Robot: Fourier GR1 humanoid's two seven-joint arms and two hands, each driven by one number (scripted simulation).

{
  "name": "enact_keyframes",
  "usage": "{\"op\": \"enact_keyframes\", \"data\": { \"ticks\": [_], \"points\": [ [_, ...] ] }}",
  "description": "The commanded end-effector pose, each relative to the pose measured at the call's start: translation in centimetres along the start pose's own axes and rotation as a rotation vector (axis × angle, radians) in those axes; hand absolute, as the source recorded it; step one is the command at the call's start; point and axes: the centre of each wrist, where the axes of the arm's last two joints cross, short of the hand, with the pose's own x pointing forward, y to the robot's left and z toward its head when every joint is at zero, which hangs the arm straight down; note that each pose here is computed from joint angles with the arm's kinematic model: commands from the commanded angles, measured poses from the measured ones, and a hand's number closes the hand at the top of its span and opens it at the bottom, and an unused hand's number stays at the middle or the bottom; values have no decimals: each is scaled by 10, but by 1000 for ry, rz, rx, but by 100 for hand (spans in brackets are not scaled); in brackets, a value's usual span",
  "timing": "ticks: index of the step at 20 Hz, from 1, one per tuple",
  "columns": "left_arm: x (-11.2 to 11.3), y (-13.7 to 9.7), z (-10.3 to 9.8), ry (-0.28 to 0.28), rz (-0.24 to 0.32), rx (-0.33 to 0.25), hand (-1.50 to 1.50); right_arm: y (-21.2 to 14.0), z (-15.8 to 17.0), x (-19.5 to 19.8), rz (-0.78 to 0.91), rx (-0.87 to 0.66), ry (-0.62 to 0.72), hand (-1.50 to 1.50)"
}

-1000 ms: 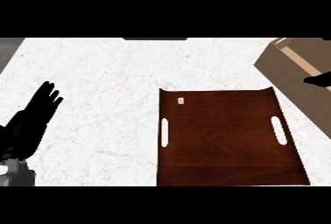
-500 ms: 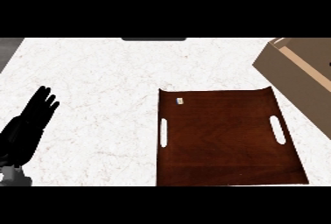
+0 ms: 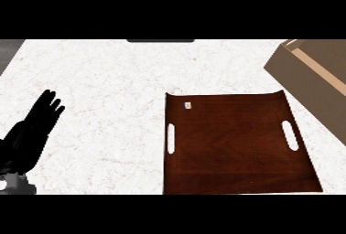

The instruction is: Pick the tomato from the tray and place it in the cardboard box

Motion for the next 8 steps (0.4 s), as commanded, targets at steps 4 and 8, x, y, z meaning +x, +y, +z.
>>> {"op": "enact_keyframes", "data": {
  "ticks": [4, 8],
  "points": [
    [14, -10, -4, -7, -2, -6, 0, -50, 11, -14, -8, 18, -25, -150],
    [11, -7, -11, 0, -2, -32, 0, -60, 18, -30, 4, 25, -33, -150]
  ]
}}
